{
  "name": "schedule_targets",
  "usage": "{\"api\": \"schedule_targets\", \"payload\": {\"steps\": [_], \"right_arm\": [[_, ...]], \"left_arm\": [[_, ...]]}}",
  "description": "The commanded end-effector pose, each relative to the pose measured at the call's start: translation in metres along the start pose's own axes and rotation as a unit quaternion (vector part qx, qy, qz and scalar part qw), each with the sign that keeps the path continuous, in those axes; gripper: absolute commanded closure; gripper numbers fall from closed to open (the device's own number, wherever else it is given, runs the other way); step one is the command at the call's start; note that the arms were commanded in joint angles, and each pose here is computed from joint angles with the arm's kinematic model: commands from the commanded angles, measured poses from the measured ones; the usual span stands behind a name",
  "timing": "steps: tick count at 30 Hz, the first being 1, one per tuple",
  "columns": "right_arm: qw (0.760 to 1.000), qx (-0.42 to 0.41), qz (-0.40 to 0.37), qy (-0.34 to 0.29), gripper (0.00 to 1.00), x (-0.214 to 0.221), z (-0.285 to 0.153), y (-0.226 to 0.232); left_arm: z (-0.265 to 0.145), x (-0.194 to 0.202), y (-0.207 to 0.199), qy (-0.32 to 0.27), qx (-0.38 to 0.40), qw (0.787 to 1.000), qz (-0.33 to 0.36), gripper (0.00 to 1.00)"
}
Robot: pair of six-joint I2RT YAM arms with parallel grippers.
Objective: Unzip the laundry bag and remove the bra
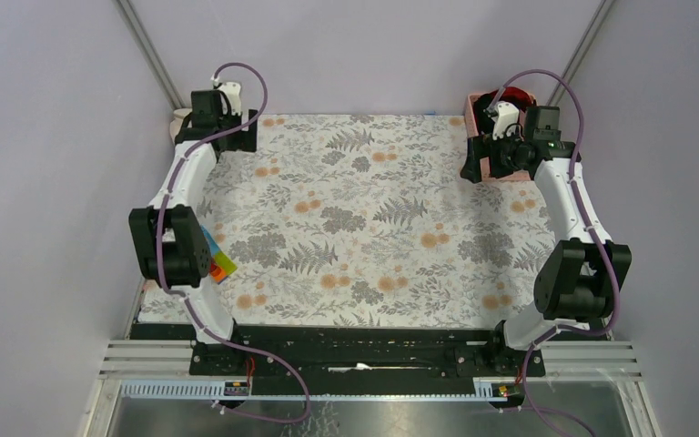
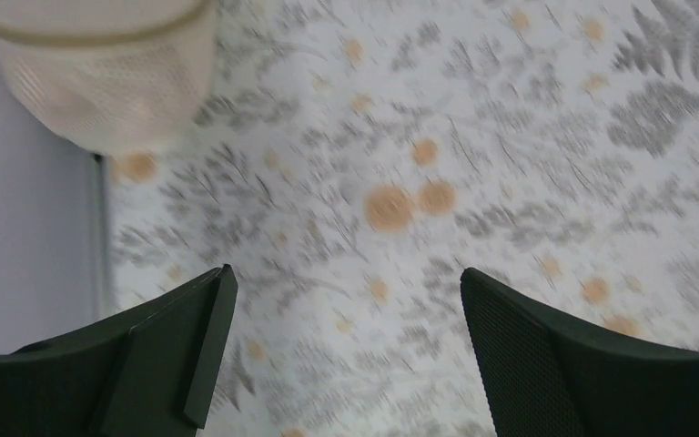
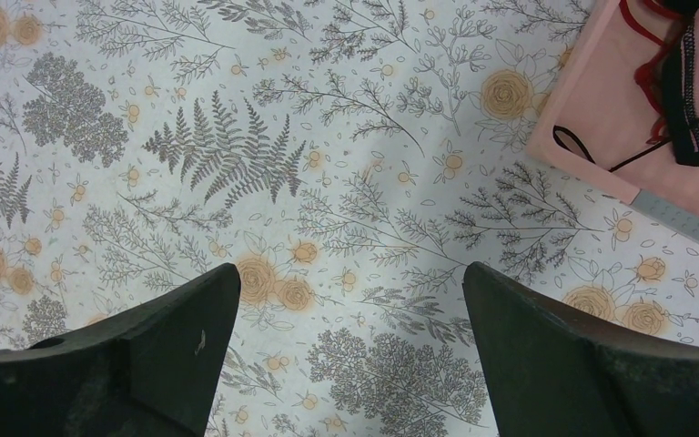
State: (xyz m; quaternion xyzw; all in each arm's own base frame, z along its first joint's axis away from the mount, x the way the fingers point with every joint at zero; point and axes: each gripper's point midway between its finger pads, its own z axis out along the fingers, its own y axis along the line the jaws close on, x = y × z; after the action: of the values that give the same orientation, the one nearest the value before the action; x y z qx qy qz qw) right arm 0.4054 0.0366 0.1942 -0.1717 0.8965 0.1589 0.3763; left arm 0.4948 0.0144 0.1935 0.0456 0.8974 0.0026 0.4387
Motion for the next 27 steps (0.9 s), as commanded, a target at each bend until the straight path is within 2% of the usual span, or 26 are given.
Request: {"api": "schedule_targets", "payload": {"steps": [1,7,11,16,22,27], "right_arm": [[0.999,-0.010,-0.015,-0.033,0.00,-0.020,-0.010,0.009],[0.999,-0.026,0.000,-0.029,0.00,-0.014,-0.008,0.016],[0.999,-0.032,0.005,-0.021,0.00,-0.006,-0.006,0.021],[0.999,-0.029,0.007,-0.014,0.00,0.000,-0.003,0.020],[0.999,-0.030,0.011,-0.008,0.00,0.001,0.002,0.017],[1.000,-0.028,0.011,-0.005,0.00,-0.001,0.005,0.014]], "left_arm": [[0.029,-0.054,0.044,-0.068,-0.084,0.992,0.068,0.01],[0.073,-0.075,0.086,-0.111,-0.115,0.979,0.129,0.01],[0.099,-0.086,0.109,-0.118,-0.136,0.969,0.167,0.01],[0.131,-0.092,0.128,-0.133,-0.176,0.933,0.283,0.01],[0.171,-0.082,0.152,-0.101,-0.188,0.915,0.343,0.02],[0.197,-0.058,0.155,-0.073,-0.182,0.901,0.386,0.02]]}}
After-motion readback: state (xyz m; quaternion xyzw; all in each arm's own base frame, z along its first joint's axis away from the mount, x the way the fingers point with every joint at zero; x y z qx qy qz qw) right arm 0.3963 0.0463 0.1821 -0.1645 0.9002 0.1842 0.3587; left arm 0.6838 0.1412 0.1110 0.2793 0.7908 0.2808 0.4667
